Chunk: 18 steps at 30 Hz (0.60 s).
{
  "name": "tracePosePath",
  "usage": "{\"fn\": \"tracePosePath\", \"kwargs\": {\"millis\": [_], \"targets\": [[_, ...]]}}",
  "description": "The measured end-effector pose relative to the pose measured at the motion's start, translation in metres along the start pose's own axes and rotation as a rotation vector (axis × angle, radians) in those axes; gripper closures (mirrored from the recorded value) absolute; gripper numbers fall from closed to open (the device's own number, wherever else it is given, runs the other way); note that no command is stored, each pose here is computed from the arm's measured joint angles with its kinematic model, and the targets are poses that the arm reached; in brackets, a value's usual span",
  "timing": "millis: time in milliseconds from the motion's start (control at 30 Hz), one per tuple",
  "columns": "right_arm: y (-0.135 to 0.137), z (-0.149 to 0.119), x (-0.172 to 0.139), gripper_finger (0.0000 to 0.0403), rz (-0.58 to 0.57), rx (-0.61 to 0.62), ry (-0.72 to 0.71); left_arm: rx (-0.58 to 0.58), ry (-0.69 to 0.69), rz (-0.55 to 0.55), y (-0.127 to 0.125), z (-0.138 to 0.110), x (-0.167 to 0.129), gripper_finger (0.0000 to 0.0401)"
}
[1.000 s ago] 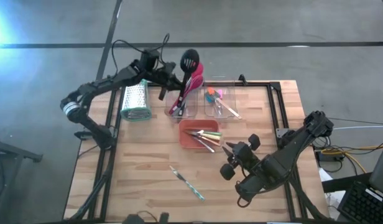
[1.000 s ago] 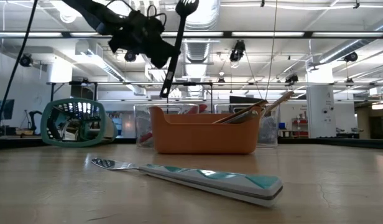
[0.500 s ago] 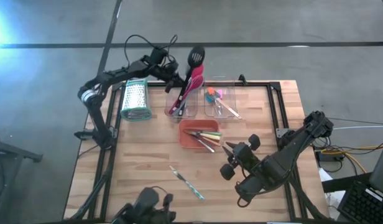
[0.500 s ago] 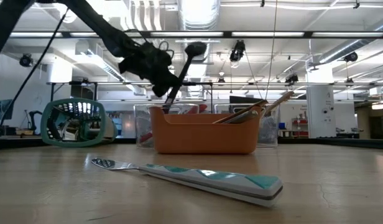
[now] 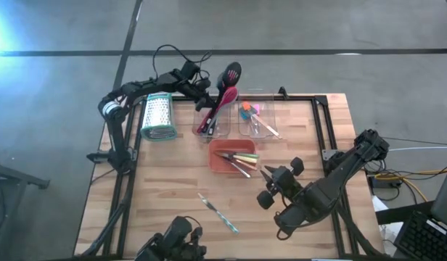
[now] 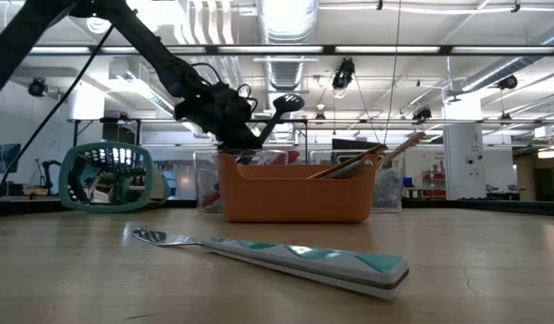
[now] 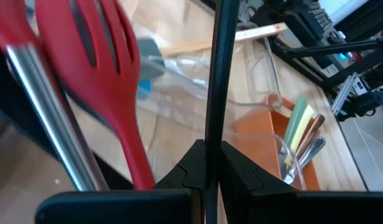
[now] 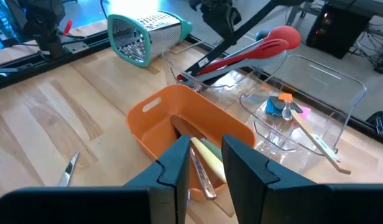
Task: Pick & Place Kitchen Items
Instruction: Put the black serving spoon into the left transparent bin
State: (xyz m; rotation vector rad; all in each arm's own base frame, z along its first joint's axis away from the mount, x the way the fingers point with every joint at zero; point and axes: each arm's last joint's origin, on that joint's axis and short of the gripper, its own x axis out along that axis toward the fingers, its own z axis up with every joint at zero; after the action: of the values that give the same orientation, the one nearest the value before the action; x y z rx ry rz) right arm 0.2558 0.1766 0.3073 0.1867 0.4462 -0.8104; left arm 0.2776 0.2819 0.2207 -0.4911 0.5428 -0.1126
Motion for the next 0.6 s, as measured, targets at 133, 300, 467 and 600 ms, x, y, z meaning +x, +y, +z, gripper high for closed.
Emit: {"fn": "tracePosePath", "kwargs": {"millis": [133,300,467,600], "targets": [[0.0,-0.001,0.001,0.0312,-0.002,-0.003,0.001,-0.012,0.007,0.0,0.003,-0.011,0.004,0.0376],[0.0,-0.001,0.001,0.032,-0.002,-0.003,0.001,0.003,-0.007,0.019,0.006,-0.022,0.008,0.0376],[0.0,-0.001,0.001,0.0328,-0.002,-0.003,0.002,-0.013,-0.011,0.029,0.008,-0.028,0.01,0.0376],[0.0,-0.001,0.001,0.033,-0.002,-0.003,0.001,-0.023,-0.008,0.056,0.009,-0.028,0.009,0.0376]]}}
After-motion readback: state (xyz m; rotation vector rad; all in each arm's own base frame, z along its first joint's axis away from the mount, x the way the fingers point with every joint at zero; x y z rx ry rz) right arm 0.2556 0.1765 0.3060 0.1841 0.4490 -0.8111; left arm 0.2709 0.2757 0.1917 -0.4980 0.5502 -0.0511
